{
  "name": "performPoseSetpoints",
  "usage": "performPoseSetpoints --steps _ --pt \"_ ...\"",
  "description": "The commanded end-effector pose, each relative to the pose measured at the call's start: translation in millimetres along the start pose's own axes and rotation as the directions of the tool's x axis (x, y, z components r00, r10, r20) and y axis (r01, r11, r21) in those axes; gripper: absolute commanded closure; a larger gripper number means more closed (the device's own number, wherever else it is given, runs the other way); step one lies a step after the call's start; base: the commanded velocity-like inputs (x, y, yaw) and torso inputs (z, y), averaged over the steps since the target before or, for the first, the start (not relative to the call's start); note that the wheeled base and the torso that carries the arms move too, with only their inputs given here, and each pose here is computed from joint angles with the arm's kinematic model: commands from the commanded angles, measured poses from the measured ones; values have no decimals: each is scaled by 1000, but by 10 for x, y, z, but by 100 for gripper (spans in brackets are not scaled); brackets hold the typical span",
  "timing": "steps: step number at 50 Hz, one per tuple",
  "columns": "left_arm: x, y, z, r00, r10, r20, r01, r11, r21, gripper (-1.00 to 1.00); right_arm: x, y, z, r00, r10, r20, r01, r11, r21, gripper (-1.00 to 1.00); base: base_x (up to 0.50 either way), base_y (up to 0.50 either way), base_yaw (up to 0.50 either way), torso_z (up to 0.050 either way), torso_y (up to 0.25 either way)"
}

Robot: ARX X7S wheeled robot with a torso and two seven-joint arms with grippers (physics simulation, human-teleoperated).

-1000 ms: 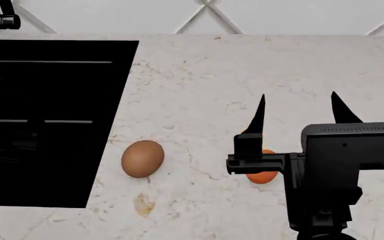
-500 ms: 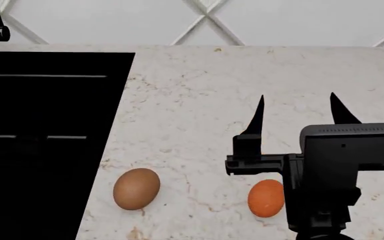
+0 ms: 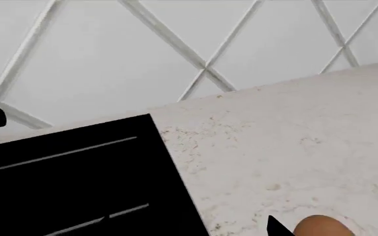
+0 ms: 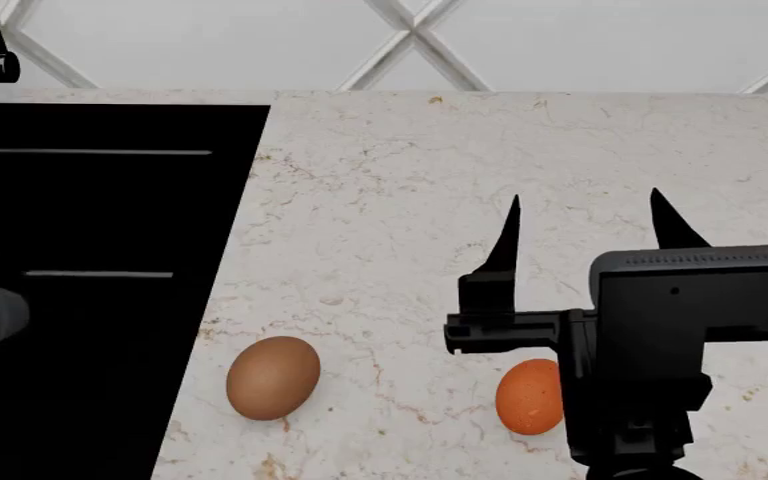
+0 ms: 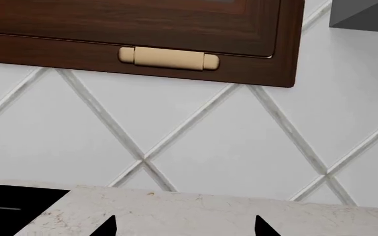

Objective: Place the eggs and milk next to the bowl.

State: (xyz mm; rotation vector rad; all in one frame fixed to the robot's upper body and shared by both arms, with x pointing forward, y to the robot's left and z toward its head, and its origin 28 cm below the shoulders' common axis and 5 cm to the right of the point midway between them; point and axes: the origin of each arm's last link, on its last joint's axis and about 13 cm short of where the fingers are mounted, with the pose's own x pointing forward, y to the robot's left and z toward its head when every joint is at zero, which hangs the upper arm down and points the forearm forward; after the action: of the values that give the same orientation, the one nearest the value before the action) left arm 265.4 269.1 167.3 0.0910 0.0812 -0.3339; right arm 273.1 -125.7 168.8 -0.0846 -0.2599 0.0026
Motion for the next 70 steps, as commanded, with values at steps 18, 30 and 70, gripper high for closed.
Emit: performPoseSetpoints --steps 18,30,70 --pt "-201 -88 101 942 -303 -145 311 950 35 -100 -25 -47 -40 1000 -8 -3 8 1000 11 -100 0 0 0 0 0" --pt "-94 -171 96 922 -353 -159 359 933 9 -100 -42 -52 -58 1000 -6 -6 6 1000 11 -100 0 0 0 0 0" --pt "506 -230 -12 884 -422 -200 421 906 -49 -100 -69 -90 -66 1000 -18 -13 18 1000 3 -100 0 0 0 0 0"
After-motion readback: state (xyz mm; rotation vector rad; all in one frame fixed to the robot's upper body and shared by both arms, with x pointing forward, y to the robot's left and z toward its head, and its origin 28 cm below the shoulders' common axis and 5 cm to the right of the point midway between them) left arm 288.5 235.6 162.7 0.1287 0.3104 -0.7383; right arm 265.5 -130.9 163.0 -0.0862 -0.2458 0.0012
